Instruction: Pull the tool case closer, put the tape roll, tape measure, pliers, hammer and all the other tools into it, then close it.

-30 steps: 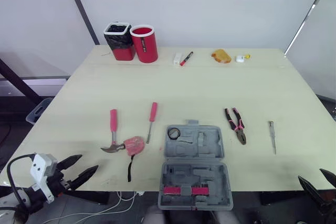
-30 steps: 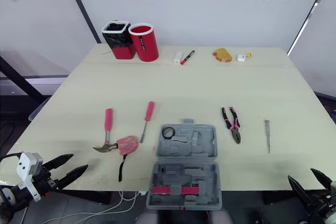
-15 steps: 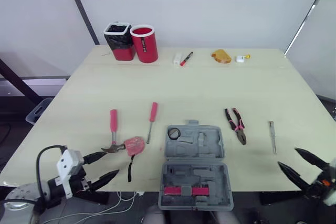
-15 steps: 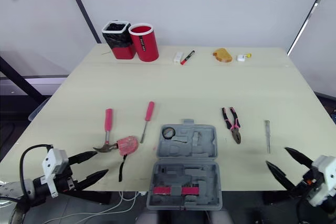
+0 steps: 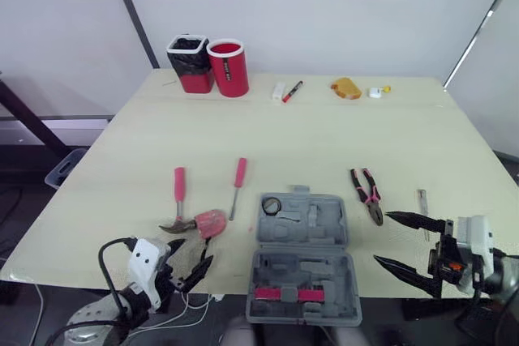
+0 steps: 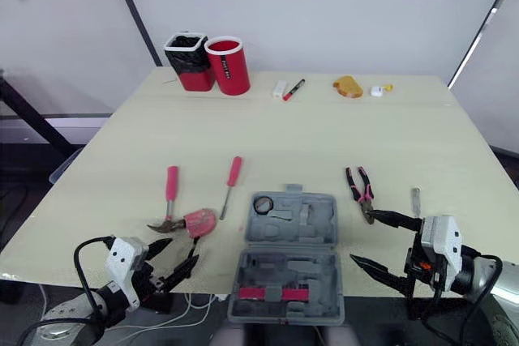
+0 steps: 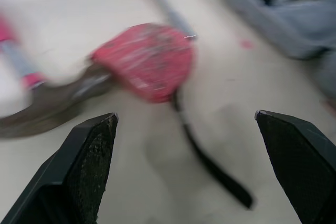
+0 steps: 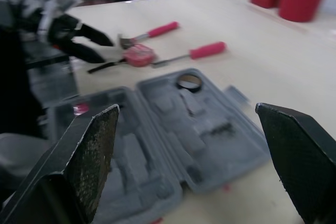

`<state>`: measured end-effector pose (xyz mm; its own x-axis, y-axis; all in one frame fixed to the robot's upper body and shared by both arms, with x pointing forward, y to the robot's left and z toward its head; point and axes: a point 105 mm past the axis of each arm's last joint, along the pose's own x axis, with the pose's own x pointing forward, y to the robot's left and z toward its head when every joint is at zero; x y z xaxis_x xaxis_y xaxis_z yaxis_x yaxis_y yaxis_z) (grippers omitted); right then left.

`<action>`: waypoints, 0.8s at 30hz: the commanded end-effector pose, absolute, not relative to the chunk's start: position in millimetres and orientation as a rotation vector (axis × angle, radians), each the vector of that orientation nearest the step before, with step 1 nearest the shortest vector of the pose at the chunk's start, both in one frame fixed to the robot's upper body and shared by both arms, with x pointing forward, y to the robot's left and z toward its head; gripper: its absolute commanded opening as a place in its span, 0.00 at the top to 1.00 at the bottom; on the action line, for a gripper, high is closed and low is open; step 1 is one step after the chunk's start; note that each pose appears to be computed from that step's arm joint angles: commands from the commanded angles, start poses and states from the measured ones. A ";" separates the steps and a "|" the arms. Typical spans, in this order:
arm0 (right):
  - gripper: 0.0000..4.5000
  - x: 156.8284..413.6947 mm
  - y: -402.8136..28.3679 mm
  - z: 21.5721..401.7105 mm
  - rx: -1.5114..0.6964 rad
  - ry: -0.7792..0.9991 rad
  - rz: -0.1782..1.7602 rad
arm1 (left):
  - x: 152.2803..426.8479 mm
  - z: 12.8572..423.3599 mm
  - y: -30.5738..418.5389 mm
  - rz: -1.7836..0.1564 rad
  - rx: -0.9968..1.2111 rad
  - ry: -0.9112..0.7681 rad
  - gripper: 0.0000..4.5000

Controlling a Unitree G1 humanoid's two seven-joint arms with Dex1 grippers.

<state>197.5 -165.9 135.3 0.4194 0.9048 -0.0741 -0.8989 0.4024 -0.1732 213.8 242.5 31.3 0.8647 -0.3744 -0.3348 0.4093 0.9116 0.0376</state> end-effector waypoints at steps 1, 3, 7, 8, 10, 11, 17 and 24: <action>0.03 199.3 -160.5 142.6 -0.236 -0.067 1.199 | 215.9 31.4 232.4 -0.365 0.110 0.324 0.00; 0.03 202.5 -159.7 142.4 -0.247 -0.072 1.210 | 218.2 26.9 225.7 -0.323 0.088 0.335 0.00; 0.03 204.8 -154.8 142.6 -0.238 -0.083 1.231 | 223.7 21.5 215.2 -0.249 0.069 0.345 0.00; 0.03 204.9 -153.9 142.7 -0.238 -0.086 1.234 | 224.2 20.4 214.6 -0.237 0.066 0.349 0.00; 0.03 205.2 -151.5 142.8 -0.243 -0.091 1.245 | 224.1 17.7 209.5 -0.234 0.061 0.355 0.00; 0.01 205.4 -151.0 142.6 -0.244 -0.091 1.247 | 224.1 16.8 208.7 -0.223 0.057 0.356 0.06; 0.00 206.4 -150.1 141.9 -0.245 -0.093 1.248 | 226.2 12.5 206.8 -0.214 0.053 0.358 0.63; 0.00 204.6 -146.0 139.9 -0.242 -0.093 1.256 | 222.2 8.9 205.4 -0.257 0.085 0.369 0.98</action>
<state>206.8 -149.1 132.3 0.3211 0.9432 -0.0848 -0.9328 0.2996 -0.2003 227.0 210.6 11.9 0.9142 -0.1965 -0.3545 0.2233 0.9741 0.0359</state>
